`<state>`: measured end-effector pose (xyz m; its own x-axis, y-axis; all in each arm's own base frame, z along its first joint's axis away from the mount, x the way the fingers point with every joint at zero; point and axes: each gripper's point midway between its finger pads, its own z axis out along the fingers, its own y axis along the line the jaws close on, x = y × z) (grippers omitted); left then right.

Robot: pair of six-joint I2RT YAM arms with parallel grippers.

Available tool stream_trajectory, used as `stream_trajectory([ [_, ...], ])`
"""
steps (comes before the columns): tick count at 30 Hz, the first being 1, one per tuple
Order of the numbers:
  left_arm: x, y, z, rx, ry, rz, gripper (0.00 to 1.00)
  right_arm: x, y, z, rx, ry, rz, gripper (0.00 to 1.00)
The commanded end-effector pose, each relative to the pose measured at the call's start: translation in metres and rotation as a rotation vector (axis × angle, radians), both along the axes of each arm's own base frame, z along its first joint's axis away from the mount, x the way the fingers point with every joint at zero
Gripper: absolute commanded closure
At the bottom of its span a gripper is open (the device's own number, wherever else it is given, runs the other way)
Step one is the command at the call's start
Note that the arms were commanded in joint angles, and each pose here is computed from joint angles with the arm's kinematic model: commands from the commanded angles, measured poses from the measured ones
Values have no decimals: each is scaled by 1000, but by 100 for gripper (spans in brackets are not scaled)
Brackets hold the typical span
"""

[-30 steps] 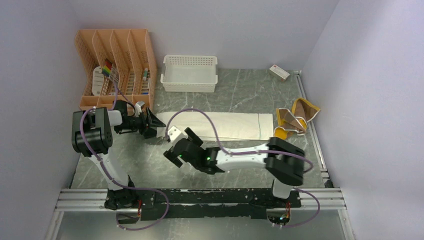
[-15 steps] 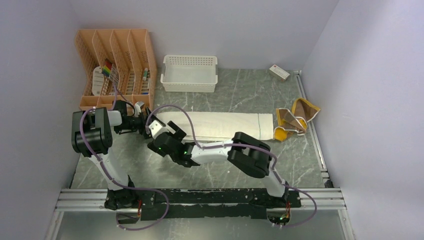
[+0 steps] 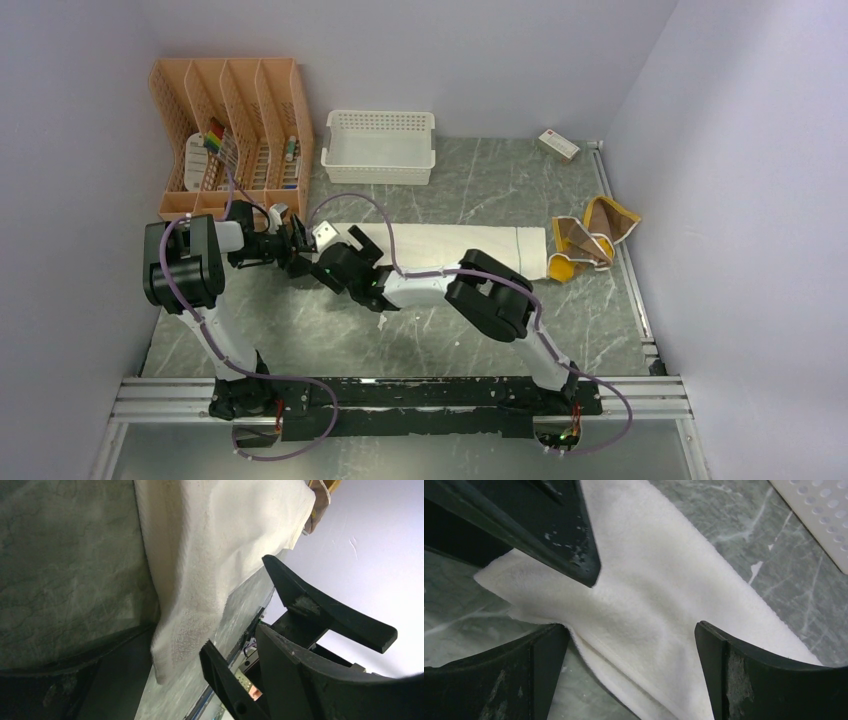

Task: Roll the towels
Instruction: Fold the towel at the center of the board.

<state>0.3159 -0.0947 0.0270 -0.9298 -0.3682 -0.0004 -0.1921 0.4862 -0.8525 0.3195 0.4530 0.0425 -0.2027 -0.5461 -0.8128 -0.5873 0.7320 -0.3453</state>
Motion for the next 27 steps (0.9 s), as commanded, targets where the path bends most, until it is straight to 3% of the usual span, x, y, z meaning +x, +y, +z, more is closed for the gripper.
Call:
stream_trajectory([
  [1, -31, 36, -74, 295, 176, 40, 11, 0, 17, -5, 26, 2, 27, 2],
  [15, -27, 52, -76, 271, 194, 110, 11, -19, 19, -5, 129, 37, 31, 0],
  [27, -29, 53, -77, 278, 200, 109, 10, 3, 33, -4, 140, -5, -57, 0],
])
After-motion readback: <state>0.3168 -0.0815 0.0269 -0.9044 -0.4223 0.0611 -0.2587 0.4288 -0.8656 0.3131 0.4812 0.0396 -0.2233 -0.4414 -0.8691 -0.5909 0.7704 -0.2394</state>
